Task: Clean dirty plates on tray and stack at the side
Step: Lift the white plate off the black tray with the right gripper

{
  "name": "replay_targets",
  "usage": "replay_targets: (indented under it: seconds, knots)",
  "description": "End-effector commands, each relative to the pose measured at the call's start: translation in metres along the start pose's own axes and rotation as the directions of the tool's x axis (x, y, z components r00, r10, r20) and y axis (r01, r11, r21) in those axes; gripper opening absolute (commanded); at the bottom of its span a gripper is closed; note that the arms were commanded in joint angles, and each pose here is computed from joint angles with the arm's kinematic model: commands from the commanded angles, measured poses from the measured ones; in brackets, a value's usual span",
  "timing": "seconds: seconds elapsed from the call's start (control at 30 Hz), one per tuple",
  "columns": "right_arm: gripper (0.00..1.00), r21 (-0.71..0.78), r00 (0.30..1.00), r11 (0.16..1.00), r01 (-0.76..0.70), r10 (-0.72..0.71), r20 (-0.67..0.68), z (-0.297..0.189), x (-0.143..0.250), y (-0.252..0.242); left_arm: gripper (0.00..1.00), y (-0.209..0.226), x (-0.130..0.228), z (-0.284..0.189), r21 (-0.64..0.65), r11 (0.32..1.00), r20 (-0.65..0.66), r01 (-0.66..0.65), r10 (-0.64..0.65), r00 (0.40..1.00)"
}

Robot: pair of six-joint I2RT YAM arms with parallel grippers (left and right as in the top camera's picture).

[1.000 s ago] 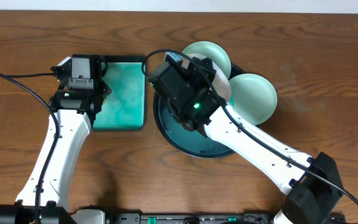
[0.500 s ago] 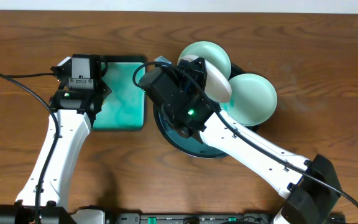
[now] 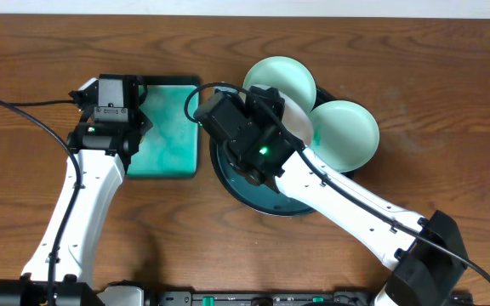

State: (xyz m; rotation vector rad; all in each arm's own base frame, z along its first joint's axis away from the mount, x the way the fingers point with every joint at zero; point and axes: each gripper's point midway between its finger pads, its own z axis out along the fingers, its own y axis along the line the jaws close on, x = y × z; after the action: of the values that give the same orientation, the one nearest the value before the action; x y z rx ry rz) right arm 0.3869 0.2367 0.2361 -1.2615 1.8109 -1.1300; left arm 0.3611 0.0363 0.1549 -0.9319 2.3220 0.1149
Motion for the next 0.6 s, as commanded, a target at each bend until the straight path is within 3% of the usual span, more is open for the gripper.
replay_targets:
  seconds: [0.0, 0.17, 0.37, 0.47, 0.57]
  knots:
    - [0.01, 0.051, 0.999, 0.999, -0.011, 0.013, -0.033, -0.003, 0.009, -0.019, 0.07, 0.006, -0.003, 0.0, -0.026, 1.0, 0.015, -0.003, 0.003, 1.0]
    - [0.01, -0.234, 0.993, 0.972, -0.017, 0.044, 0.112, -0.005, -0.011, 0.034, 0.07, 0.007, -0.002, 0.0, -0.029, 1.0, 0.011, -0.005, 0.005, 1.0]
    - [0.01, -0.163, 0.981, 0.968, -0.193, 0.19, -0.028, 0.026, 0.022, 0.011, 0.07, 0.009, 0.0, 0.0, -0.036, 0.999, 0.003, -0.009, 0.009, 1.0]
    - [0.01, -0.283, 0.954, 0.913, -0.294, 0.3, -0.023, 0.043, 0.025, 0.019, 0.07, 0.008, 0.0, 0.0, -0.035, 0.999, 0.005, -0.008, 0.008, 1.0]
    - [0.01, -0.467, 0.882, 0.77, -0.434, 0.469, -0.046, 0.059, 0.026, 0.032, 0.07, 0.009, 0.0, 0.0, -0.036, 0.999, 0.003, -0.009, 0.009, 1.0]
